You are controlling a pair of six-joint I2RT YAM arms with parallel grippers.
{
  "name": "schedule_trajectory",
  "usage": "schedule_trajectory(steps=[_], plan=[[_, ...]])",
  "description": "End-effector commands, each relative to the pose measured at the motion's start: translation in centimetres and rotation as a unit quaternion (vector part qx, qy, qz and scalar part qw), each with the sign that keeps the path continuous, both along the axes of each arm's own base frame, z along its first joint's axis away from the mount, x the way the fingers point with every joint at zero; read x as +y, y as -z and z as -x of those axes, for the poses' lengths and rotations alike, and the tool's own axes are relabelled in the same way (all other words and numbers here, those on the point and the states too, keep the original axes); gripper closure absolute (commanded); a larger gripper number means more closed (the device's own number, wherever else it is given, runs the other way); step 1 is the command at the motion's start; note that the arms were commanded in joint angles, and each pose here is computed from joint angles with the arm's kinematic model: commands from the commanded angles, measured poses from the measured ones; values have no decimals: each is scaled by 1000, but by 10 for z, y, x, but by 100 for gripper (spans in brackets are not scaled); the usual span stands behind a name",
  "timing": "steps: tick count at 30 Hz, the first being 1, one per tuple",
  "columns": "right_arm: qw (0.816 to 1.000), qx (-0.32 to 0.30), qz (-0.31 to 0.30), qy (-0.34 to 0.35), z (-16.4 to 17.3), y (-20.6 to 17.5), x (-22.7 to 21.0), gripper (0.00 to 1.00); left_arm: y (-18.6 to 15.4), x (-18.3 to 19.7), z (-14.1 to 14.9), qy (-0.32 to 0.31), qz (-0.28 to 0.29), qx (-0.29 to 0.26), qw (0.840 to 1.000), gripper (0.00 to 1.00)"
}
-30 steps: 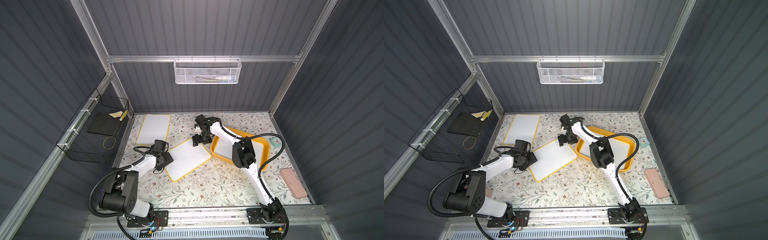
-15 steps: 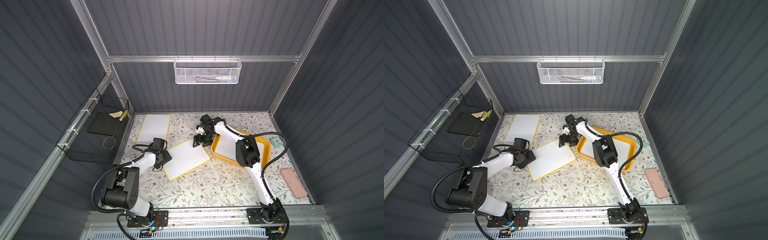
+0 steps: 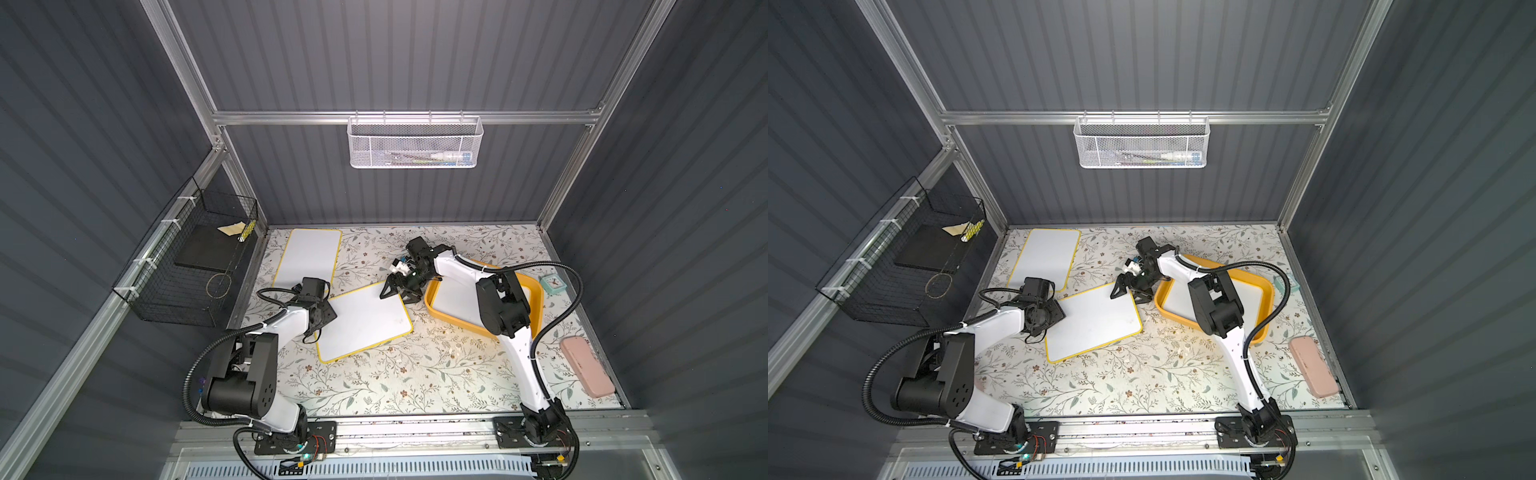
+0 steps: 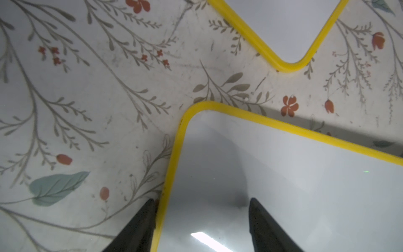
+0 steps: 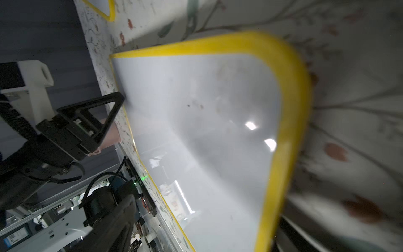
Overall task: Put the whiteboard into the storage box
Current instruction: Pick up the whiteboard at the center of the board.
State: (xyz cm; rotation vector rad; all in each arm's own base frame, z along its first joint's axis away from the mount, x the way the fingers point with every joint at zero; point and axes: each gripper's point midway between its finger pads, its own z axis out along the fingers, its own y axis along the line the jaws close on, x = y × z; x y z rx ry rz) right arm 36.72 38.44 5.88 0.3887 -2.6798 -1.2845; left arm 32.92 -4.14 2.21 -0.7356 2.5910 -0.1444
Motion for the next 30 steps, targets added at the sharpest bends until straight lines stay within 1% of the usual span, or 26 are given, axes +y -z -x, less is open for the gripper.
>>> schedule_trajectory(steps=[1, 7, 13, 18, 21, 22, 24, 28, 30], plan=[[994, -2, -100, -51, 29, -59, 37, 17, 43, -40, 55, 44, 92, 113, 988, 32], [996, -19, -83, -36, 26, -63, 23, 19, 43, -37, 55, 45, 86, 115, 989, 32], [996, -33, -78, -15, 24, -73, 2, 27, 39, -36, 53, 45, 82, 109, 990, 32], [996, -40, -81, -4, 27, -81, -12, 37, 39, -35, 52, 44, 82, 109, 990, 32], [996, -44, -81, -1, 29, -83, -17, 45, 38, -35, 52, 45, 83, 109, 990, 32], [996, -44, -80, 0, 30, -84, -19, 48, 38, -35, 51, 45, 83, 108, 990, 32], [996, -44, -80, 3, 31, -84, -22, 58, 37, -35, 51, 46, 82, 107, 990, 32], [996, -48, -80, 9, 31, -87, -30, 72, 36, -34, 51, 46, 81, 105, 990, 32], [996, -51, -78, 14, 30, -87, -35, 72, 36, -33, 52, 45, 80, 106, 990, 32]])
